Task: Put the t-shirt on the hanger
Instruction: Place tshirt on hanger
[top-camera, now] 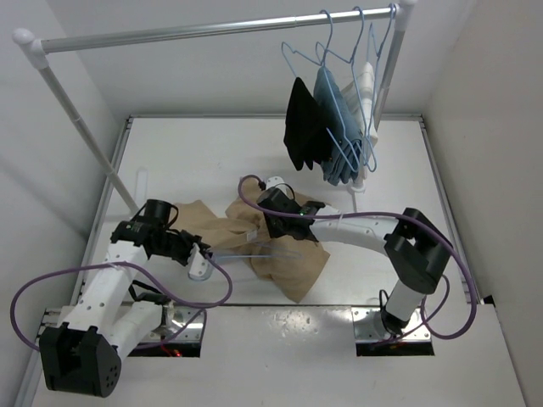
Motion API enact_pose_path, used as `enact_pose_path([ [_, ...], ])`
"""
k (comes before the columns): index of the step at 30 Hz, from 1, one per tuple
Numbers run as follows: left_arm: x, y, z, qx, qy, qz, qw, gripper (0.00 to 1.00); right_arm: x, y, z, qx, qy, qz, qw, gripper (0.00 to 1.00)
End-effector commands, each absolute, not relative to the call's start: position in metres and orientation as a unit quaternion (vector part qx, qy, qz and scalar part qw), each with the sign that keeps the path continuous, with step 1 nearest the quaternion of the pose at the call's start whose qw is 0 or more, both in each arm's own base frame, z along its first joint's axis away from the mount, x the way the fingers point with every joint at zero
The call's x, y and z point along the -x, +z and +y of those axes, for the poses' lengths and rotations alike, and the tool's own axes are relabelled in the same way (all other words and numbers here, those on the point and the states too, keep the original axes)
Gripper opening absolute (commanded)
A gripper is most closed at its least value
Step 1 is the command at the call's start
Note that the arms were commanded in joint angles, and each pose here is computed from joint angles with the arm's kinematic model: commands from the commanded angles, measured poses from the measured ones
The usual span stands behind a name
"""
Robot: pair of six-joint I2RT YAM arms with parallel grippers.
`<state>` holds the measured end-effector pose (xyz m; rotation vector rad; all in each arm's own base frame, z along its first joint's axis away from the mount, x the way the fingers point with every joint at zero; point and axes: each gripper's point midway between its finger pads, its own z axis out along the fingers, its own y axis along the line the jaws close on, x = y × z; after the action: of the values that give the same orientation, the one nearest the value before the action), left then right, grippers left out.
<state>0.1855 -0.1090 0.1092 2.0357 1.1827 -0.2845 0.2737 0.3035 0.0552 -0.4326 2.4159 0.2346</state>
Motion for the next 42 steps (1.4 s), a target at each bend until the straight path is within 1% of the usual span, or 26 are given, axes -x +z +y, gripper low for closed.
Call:
enact_pose_path([
  [1, -0.167, 0.105, -0.111, -0.803, -0.137, 0.448, 0.369, 0.00, -0.278, 0.061, 0.304, 0.164, 0.112, 0.919, 0.339, 0.01],
  [5, -0.160, 0.100, -0.107, -0.814, -0.135, 0.440, 0.353, 0.00, -0.288, 0.084, 0.325, 0.155, 0.164, 0.905, 0.361, 0.02],
  [6, -0.157, 0.096, -0.107, -0.819, -0.136, 0.436, 0.347, 0.00, -0.287, 0.074, 0.326, 0.160, 0.156, 0.911, 0.346, 0.05],
  [7, -0.157, 0.096, -0.107, -0.819, -0.136, 0.436, 0.347, 0.00, -0.294, 0.080, 0.335, 0.159, 0.159, 0.910, 0.349, 0.10],
  [8, -0.157, 0.094, -0.107, -0.817, -0.134, 0.439, 0.349, 0.00, -0.293, 0.077, 0.340, 0.165, 0.162, 0.913, 0.337, 0.18],
  [9, -0.156, 0.094, -0.106, -0.811, -0.138, 0.449, 0.348, 0.00, -0.296, 0.069, 0.346, 0.169, 0.156, 0.918, 0.324, 0.23],
  [13, -0.157, 0.096, -0.110, -0.801, -0.148, 0.457, 0.358, 0.00, -0.306, 0.060, 0.354, 0.172, 0.152, 0.921, 0.315, 0.36],
  [14, -0.159, 0.097, -0.110, -0.801, -0.144, 0.455, 0.361, 0.00, -0.308, 0.064, 0.356, 0.172, 0.156, 0.919, 0.319, 0.40],
  [15, -0.158, 0.097, -0.110, -0.799, -0.147, 0.460, 0.360, 0.00, -0.310, 0.067, 0.353, 0.179, 0.154, 0.918, 0.319, 0.43],
  [18, -0.159, 0.095, -0.109, -0.800, -0.140, 0.460, 0.359, 0.00, -0.308, 0.071, 0.350, 0.183, 0.152, 0.918, 0.319, 0.44],
  [22, -0.159, 0.093, -0.109, -0.800, -0.140, 0.459, 0.359, 0.00, -0.300, 0.076, 0.344, 0.197, 0.153, 0.917, 0.313, 0.57],
  [24, -0.159, 0.093, -0.109, -0.800, -0.140, 0.459, 0.359, 0.00, -0.301, 0.091, 0.345, 0.200, 0.159, 0.911, 0.324, 0.59],
  [27, -0.159, 0.092, -0.110, -0.798, -0.147, 0.460, 0.360, 0.00, -0.302, 0.095, 0.340, 0.197, 0.150, 0.912, 0.328, 0.58],
  [29, -0.159, 0.092, -0.110, -0.798, -0.147, 0.460, 0.360, 0.00, -0.303, 0.098, 0.337, 0.189, 0.144, 0.913, 0.332, 0.46],
  [31, -0.161, 0.093, -0.111, -0.799, -0.144, 0.458, 0.363, 0.00, -0.306, 0.096, 0.334, 0.186, 0.139, 0.916, 0.327, 0.40],
  [32, -0.161, 0.093, -0.111, -0.799, -0.144, 0.458, 0.363, 0.00, -0.304, 0.087, 0.338, 0.192, 0.142, 0.920, 0.312, 0.40],
  [35, -0.161, 0.093, -0.111, -0.799, -0.144, 0.458, 0.363, 0.00, -0.303, 0.086, 0.346, 0.211, 0.154, 0.917, 0.303, 0.40],
  [39, -0.162, 0.093, -0.111, -0.797, -0.142, 0.460, 0.364, 0.00, -0.304, 0.092, 0.362, 0.227, 0.178, 0.904, 0.314, 0.45],
  [42, -0.162, 0.093, -0.111, -0.797, -0.142, 0.461, 0.364, 0.00, -0.301, 0.091, 0.368, 0.238, 0.181, 0.902, 0.312, 0.46],
])
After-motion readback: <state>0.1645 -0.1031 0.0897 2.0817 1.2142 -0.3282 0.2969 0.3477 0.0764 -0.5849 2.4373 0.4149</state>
